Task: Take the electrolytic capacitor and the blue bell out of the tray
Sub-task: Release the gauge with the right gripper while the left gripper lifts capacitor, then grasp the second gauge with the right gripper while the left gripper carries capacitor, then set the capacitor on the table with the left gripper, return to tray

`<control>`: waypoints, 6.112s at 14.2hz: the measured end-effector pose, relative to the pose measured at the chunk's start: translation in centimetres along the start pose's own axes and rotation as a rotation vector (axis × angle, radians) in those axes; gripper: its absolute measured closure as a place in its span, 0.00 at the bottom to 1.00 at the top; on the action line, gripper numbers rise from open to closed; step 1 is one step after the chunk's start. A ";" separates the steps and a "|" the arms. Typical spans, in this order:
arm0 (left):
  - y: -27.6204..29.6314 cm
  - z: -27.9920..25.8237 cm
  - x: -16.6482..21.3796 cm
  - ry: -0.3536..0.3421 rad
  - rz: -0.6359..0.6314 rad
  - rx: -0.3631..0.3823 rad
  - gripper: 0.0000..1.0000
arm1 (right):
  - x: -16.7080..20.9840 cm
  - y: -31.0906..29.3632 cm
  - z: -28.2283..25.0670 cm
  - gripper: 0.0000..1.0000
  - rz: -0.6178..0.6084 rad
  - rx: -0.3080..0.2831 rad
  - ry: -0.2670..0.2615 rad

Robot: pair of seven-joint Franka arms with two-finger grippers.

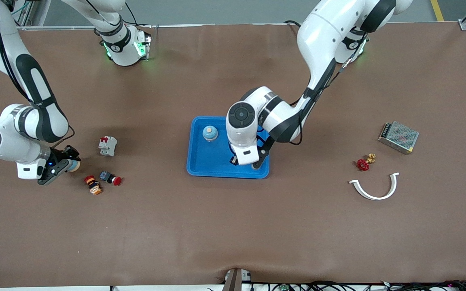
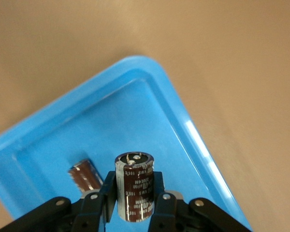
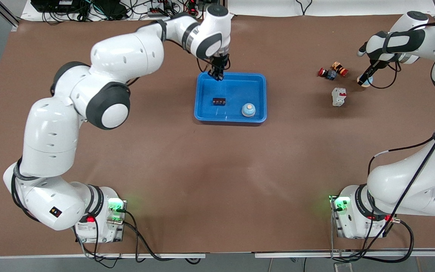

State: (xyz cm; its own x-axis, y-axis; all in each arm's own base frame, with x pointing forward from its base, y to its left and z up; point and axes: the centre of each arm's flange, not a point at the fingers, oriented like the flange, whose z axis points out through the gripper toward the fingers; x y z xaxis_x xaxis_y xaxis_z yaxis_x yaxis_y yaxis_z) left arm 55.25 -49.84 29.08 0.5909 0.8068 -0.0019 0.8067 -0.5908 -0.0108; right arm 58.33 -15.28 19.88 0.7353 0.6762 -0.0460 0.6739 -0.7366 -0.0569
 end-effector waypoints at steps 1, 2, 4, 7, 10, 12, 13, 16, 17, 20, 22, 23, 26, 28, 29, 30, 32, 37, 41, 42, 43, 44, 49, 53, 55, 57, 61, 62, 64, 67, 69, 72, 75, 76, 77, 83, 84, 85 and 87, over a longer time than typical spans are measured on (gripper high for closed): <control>-0.3 -1.6 0.5 0.004 0.061 0.013 0.66 | -0.3 0.1 0.6 0.33 -0.001 -0.005 0.004; -0.8 -2.9 0.9 0.007 0.135 0.037 0.66 | -0.5 -0.1 1.3 0.33 -0.001 -0.016 0.011; -2.0 -4.7 2.0 -0.012 0.301 0.102 0.66 | -0.8 -0.8 2.6 0.33 -0.005 -0.037 0.026; -4.2 -6.0 4.6 -0.042 0.507 0.160 0.66 | -0.8 -0.9 2.6 0.33 -0.007 -0.043 0.029; -8.0 -7.2 8.1 -0.052 0.664 0.171 0.66 | -0.8 -1.0 2.7 0.18 -0.009 -0.040 0.028; -11.4 -8.1 10.7 -0.043 0.741 0.151 0.66 | -0.6 -0.9 2.4 0.00 -0.005 -0.032 0.023; -13.0 -8.3 11.9 -0.043 0.777 0.153 0.66 | -0.5 -0.7 1.7 0.00 0.006 -0.007 0.007; -16.8 -8.0 14.2 -0.058 0.875 0.175 0.66 | 1.3 0.3 -4.4 0.00 0.089 0.092 -0.065; -17.5 -7.7 14.7 -0.065 0.901 0.182 0.66 | 2.4 0.2 -7.3 0.00 0.123 0.112 -0.085; -18.8 -6.3 15.7 -0.078 0.966 0.185 0.66 | 7.1 -2.6 -15.2 0.00 0.246 0.146 -0.124; -19.9 -5.3 16.3 -0.062 1.002 0.155 0.66 | 11.2 -6.6 -18.7 0.00 0.370 0.185 -0.112; -20.8 -4.6 16.6 -0.051 1.015 0.139 0.66 | 13.2 -9.1 -20.0 0.00 0.429 0.205 -0.107; -23.5 -2.7 16.7 -0.026 1.036 0.108 0.66 | 18.6 -16.7 -21.9 0.00 0.580 0.215 -0.119; -24.5 -1.5 16.5 -0.012 1.048 0.088 0.66 | 21.9 -22.0 -22.0 0.00 0.665 0.191 -0.137; -24.9 -0.9 16.6 -0.006 1.051 0.078 0.66 | 23.4 -24.5 -21.9 0.00 0.704 0.177 -0.137; -25.4 -0.4 16.9 0.000 1.053 0.067 0.66 | 24.8 -27.1 -21.8 0.00 0.742 0.164 -0.131; -26.3 0.7 17.4 0.011 1.058 0.049 0.66 | 27.1 -32.1 -20.8 0.00 0.801 0.143 -0.105; -28.5 3.6 17.0 0.043 1.073 -0.002 0.66 | 29.6 -43.0 -14.6 0.00 0.885 0.117 -0.042; -29.3 4.3 17.0 0.052 1.102 -0.015 0.66 | 28.4 -47.3 -9.4 0.00 0.890 0.109 -0.002; -29.5 4.6 17.2 0.062 1.107 -0.028 0.66 | 28.1 -47.8 -8.4 0.00 0.891 0.109 0.013; -29.9 5.0 17.5 0.068 1.113 -0.037 0.66 | 27.7 -48.1 -7.5 0.00 0.897 0.109 0.027; -30.2 5.4 17.8 0.071 1.113 -0.042 0.66 | 27.4 -48.4 -6.8 0.00 0.902 0.109 0.036; -31.1 7.1 19.6 0.055 1.093 -0.036 0.66 | 27.3 -49.9 -4.7 0.00 0.916 0.093 0.050; -31.2 8.6 19.9 0.033 1.085 -0.026 0.66 | 27.4 -49.9 -1.7 0.00 0.912 0.020 0.067; -31.0 9.0 20.0 0.026 1.084 -0.023 0.66 | 27.4 -50.0 -0.6 0.00 0.911 0.010 0.064; -31.1 9.4 20.0 0.019 1.083 -0.019 0.66 | 27.4 -50.0 0.2 0.00 0.911 0.009 0.060; -30.8 10.0 20.0 0.018 1.083 -0.024 0.66 | 27.5 -50.0 1.2 0.00 0.901 -0.001 0.056; -30.7 10.2 20.0 0.020 1.082 -0.029 0.66 | 27.6 -50.0 1.5 0.00 0.897 -0.004 0.056; -30.5 10.7 20.0 0.024 1.081 -0.039 0.66 | 27.7 -50.0 1.9 0.00 0.895 -0.005 0.056; -30.5 11.2 20.1 0.026 1.079 -0.046 0.66 | 28.1 -50.5 2.5 0.00 0.883 -0.008 0.054; -30.4 11.1 20.1 0.027 1.079 -0.047 0.66 | 28.2 -51.1 3.1 0.00 0.876 -0.008 0.053; -30.1 11.1 20.2 0.031 1.070 -0.053 0.59 | 28.3 -51.3 3.8 0.00 0.874 -0.011 0.048; -29.7 11.1 20.3 0.034 1.032 -0.059 0.30 | 28.3 -51.2 4.0 0.00 0.875 -0.013 0.046; -29.5 11.0 20.4 0.037 1.017 -0.062 0.22 | 28.3 -51.1 3.9 0.00 0.875 -0.012 0.048; -29.3 10.9 20.4 0.039 0.995 -0.066 0.13 | 28.3 -51.1 3.9 0.00 0.875 -0.012 0.050; -26.1 8.9 19.0 0.007 0.771 -0.030 0.00 | 28.5 -51.1 3.7 0.34 0.874 -0.009 0.056; -25.1 8.2 18.6 0.006 0.722 -0.026 0.00 | 28.5 -51.1 3.7 0.34 0.875 -0.009 0.057; -24.2 7.5 18.2 0.008 0.674 -0.029 0.00 | 28.6 -51.1 3.6 0.34 0.875 -0.008 0.058; -22.9 6.5 17.4 0.012 0.586 -0.039 0.00 | 29.0 -51.1 3.0 0.34 0.875 -0.007 0.062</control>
State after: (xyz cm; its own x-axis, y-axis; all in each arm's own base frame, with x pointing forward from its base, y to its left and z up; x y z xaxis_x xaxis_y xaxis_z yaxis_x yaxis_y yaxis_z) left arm 46.95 -22.26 22.80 0.9383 0.3456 0.0151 0.3452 -0.9382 0.0254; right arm 45.03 42.03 18.44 0.9909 -0.1335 -0.0159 -0.1338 -0.9908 -0.0199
